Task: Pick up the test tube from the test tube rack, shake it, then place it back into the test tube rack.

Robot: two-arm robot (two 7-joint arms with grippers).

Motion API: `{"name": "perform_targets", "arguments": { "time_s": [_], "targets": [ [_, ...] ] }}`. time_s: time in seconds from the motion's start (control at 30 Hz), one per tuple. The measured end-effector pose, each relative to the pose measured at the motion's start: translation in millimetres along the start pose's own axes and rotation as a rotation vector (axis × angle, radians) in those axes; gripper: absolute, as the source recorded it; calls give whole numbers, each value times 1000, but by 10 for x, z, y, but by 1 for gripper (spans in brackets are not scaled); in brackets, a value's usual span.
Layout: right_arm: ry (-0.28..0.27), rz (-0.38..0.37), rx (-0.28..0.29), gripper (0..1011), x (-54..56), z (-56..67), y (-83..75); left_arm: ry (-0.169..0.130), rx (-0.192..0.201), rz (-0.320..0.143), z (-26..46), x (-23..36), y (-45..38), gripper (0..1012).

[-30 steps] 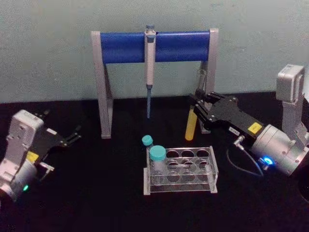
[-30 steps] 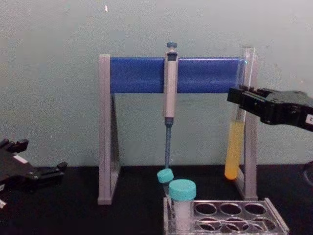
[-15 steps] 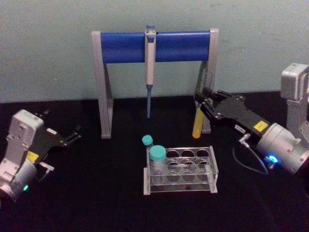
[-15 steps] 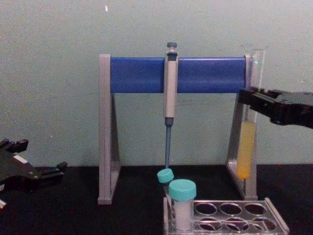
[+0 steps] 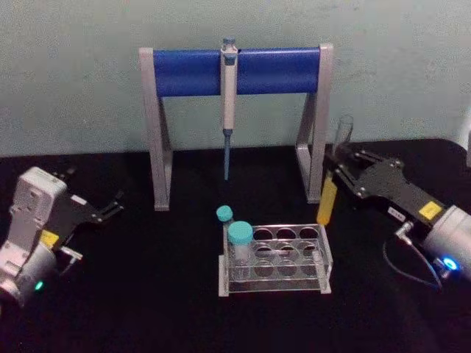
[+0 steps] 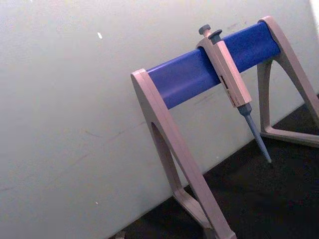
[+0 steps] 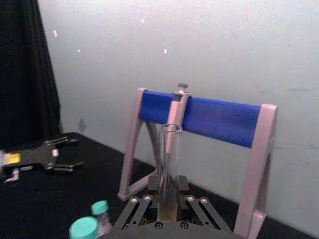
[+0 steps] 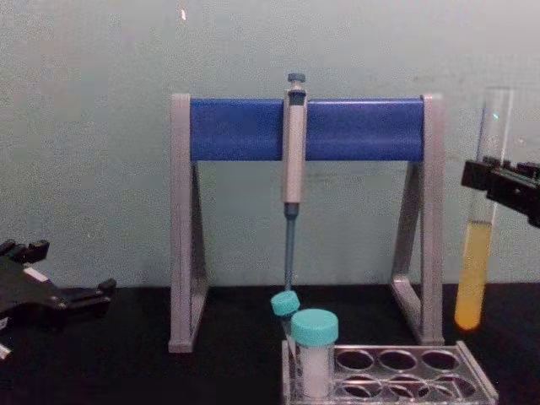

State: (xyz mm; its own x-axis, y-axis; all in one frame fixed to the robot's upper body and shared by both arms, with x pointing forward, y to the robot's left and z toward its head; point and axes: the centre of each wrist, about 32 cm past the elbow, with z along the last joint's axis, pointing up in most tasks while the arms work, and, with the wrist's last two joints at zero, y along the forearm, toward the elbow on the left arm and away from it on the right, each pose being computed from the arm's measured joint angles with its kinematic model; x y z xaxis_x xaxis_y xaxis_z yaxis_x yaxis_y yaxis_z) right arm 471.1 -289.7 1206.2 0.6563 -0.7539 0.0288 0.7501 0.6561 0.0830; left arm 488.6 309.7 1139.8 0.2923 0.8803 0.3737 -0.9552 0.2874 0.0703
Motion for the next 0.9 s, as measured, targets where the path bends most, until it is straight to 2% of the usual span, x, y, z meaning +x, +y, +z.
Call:
{"name": "perform_targets", "arguments": {
  "time_s": [0.17,0.3,0.4,0.6,0.9],
  "targets": [
    [18,37,-10,222,-64,5,-66,0,0,0,0,0,0,1010],
    [34,81,-17,222,-120,-4,-55,0,0,0,0,0,0,1010],
    [44,123,-17,222,-164,-14,21,0,0,0,0,0,0,1009],
    [55,149,-10,222,-180,-45,192,0,0,0,0,0,0,1009],
    [35,114,24,222,-127,-66,381,0,0,0,0,0,0,1010]
  ]
}}
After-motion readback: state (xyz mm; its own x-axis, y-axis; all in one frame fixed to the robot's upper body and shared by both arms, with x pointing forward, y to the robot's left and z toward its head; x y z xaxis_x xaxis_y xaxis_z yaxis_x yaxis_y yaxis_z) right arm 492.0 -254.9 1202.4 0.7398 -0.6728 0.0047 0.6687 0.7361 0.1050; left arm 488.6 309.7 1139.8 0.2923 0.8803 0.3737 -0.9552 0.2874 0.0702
